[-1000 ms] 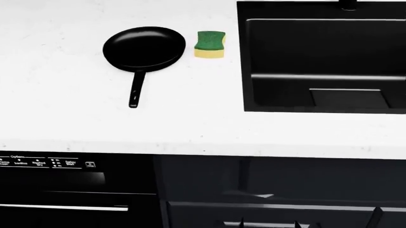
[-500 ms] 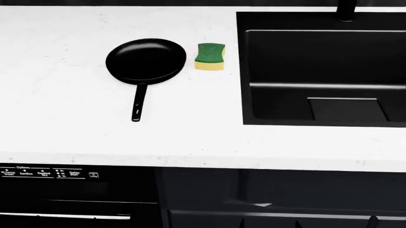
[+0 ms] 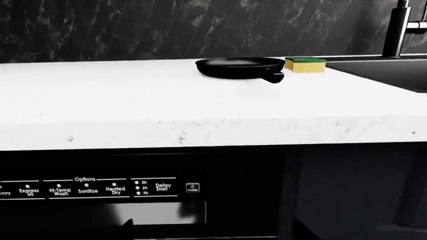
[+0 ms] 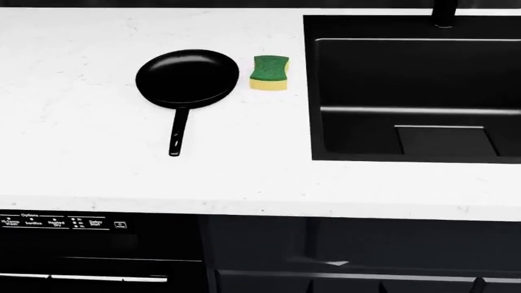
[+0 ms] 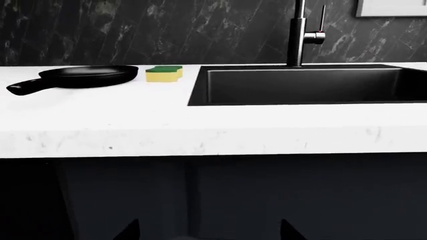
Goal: Pick the pan and sponge and place them into the sink. Then turn on the water.
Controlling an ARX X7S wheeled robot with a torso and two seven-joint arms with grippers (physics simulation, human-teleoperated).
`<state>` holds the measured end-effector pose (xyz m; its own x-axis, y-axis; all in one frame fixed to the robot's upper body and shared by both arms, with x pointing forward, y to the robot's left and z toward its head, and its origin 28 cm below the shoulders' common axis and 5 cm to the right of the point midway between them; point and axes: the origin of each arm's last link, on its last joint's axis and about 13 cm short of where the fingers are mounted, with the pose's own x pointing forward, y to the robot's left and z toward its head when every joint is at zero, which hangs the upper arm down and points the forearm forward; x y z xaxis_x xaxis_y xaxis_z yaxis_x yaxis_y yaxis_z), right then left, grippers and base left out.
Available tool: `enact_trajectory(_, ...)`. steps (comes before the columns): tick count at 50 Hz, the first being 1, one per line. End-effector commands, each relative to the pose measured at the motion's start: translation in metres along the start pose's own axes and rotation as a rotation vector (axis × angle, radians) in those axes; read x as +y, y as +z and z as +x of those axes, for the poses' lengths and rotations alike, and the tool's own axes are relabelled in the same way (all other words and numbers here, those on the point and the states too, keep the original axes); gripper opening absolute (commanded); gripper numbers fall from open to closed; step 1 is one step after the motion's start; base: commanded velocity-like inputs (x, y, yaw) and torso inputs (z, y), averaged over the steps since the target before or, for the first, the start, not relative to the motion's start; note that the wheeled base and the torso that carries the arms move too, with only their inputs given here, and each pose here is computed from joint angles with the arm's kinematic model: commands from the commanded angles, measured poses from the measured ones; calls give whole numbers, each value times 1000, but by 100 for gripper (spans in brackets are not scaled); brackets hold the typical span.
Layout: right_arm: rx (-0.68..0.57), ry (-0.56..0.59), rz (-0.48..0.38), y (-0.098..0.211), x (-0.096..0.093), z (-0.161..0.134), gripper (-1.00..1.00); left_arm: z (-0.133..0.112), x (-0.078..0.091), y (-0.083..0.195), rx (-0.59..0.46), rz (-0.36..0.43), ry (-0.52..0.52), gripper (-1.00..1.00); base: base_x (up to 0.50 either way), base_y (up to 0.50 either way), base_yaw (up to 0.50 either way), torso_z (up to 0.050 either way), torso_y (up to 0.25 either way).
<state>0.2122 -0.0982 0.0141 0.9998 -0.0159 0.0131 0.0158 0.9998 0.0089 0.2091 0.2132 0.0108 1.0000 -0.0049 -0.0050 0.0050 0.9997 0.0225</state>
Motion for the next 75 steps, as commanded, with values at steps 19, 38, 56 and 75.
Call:
enact_trajectory(19, -76, 64, -125, 125, -36, -2, 100, 30, 19, 105, -40, 79, -5, 100, 0, 0, 0, 0, 0)
enact_trajectory(38, -63, 58, -120, 227, -77, -7, 100, 52, 52, 203, 13, 88, -74, 100, 0, 0, 0, 0, 0)
enact_trajectory(56, -49, 36, -98, 233, -84, -13, 100, 51, 49, 201, 38, 105, -65, 100, 208, 105, 0, 0, 0)
enact_trajectory(75, -16, 53, -102, 225, -83, -7, 100, 45, 42, 200, 49, 101, -97, 100, 476, 153, 0, 0, 0)
